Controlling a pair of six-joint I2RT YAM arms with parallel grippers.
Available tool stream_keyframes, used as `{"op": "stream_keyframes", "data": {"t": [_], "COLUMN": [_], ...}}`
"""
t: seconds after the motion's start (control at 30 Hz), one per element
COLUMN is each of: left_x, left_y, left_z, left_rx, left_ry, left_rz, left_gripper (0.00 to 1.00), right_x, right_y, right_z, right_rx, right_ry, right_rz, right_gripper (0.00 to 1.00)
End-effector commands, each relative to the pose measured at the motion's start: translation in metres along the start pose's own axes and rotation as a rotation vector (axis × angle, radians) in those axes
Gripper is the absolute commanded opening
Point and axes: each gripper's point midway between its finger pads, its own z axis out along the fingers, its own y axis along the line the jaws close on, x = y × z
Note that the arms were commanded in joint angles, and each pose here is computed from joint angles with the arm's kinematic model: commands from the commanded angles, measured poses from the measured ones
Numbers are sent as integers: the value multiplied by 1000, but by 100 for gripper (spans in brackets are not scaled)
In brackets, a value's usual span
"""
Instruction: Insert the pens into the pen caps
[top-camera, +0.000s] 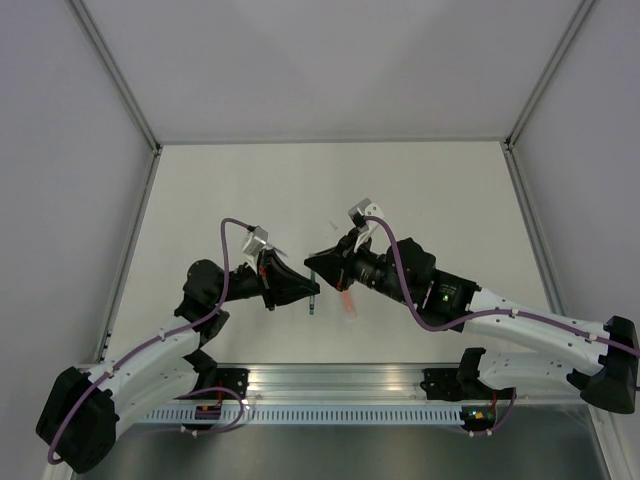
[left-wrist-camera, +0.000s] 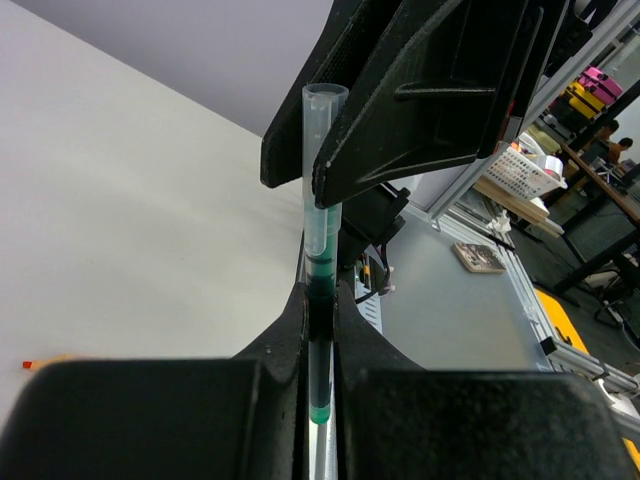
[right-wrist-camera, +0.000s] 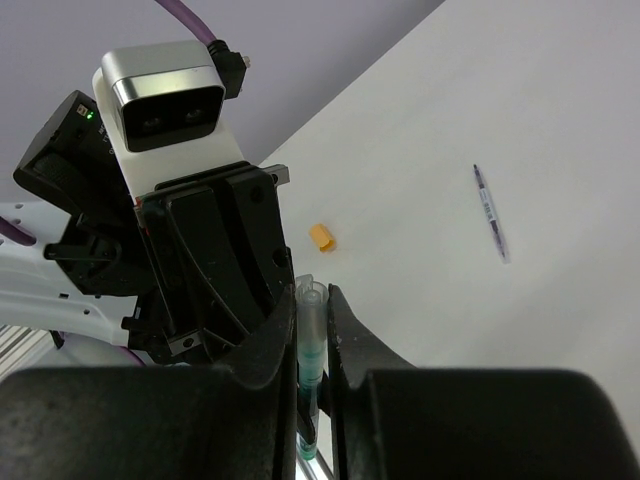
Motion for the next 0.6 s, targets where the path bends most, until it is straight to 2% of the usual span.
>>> {"op": "stream_keyframes", "data": {"t": [0.0,0.2,0.23,0.27,0.3,0.33,0.4,0.5,0.57], "left_x": [0,-2,-1,-3,-5,-4,-4,0,4], "left_y": [-13,-12,-10,-9,-7,-6,-4,3,11], "left_z": [-1,-1,-1,1,1,1,0,-1,-2], "left_rx": [59,55,42,34,23,16,5,-28,-69], "left_ry": [8,2,10,8,2,3,2,10,21], "left_rz": [34,36,24,24,23,23,27,27,8], "left_gripper": [2,2,10,27,60,73,90,100,100], "right_x": [-35,-37,-34,-26,-22,-18,-12,-12,-5], "right_y": [16,15,12,6,3,-2,-19,-53,-81], "right_z": [-3,-5,-4,-3,-3,-4,-5,-11,-15], "right_rx": [-47,-41,-28,-7,7,25,96,206,284], "right_ry": [-97,-92,-82,-58,-50,-41,-24,3,42], "right_rz": [-4,-14,-18,-26,-30,-36,-53,-65,-59], "right_gripper": [0,0,0,0,0,0,0,0,0]}}
